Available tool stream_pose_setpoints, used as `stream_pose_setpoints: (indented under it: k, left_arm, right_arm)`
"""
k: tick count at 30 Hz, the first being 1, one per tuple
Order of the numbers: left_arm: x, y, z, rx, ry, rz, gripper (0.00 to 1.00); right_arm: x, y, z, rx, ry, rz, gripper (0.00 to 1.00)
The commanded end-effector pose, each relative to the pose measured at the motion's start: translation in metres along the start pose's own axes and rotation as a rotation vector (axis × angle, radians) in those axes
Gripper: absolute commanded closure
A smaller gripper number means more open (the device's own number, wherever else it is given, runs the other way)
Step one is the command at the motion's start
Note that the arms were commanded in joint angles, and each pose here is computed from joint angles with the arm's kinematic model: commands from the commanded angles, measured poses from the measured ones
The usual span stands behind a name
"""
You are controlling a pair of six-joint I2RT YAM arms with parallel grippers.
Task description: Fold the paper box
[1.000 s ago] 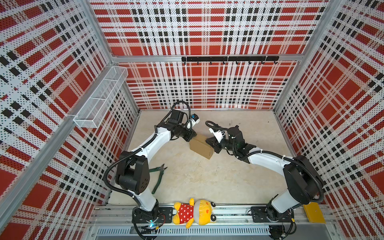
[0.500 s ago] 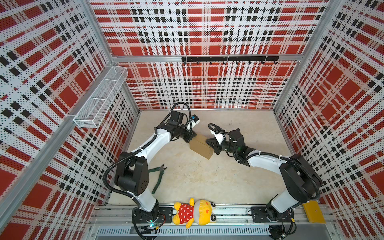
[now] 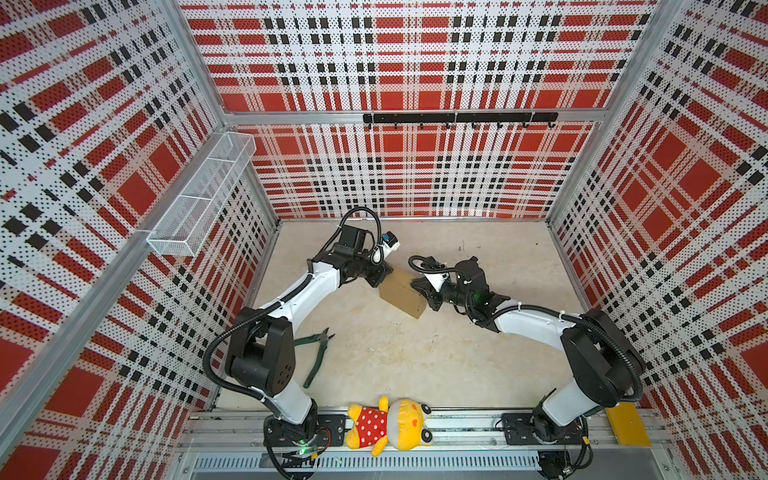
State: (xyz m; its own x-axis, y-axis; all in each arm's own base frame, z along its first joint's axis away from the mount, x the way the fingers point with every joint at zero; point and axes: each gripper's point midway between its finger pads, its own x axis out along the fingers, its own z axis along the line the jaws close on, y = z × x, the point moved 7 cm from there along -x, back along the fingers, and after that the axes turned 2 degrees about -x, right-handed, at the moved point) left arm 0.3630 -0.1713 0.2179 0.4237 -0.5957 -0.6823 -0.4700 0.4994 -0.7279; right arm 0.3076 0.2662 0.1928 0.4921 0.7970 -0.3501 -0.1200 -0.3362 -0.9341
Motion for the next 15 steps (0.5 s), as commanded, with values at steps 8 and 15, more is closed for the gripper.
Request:
stream_pose_setpoints:
  k: [8, 15]
  left_arm:
    - [-0.013, 0.012, -0.002, -0.061, -0.029, 0.116, 0.6]
    - [-0.048, -0.011, -0.008, -0.072, -0.031, 0.016, 0.53]
  right_arm:
    - [-0.016, -0.02, -0.005, -0.026, 0.019, 0.162, 0.76]
    - [-0.02, -0.065, -0.015, -0.022, 0.04, 0.153, 0.53]
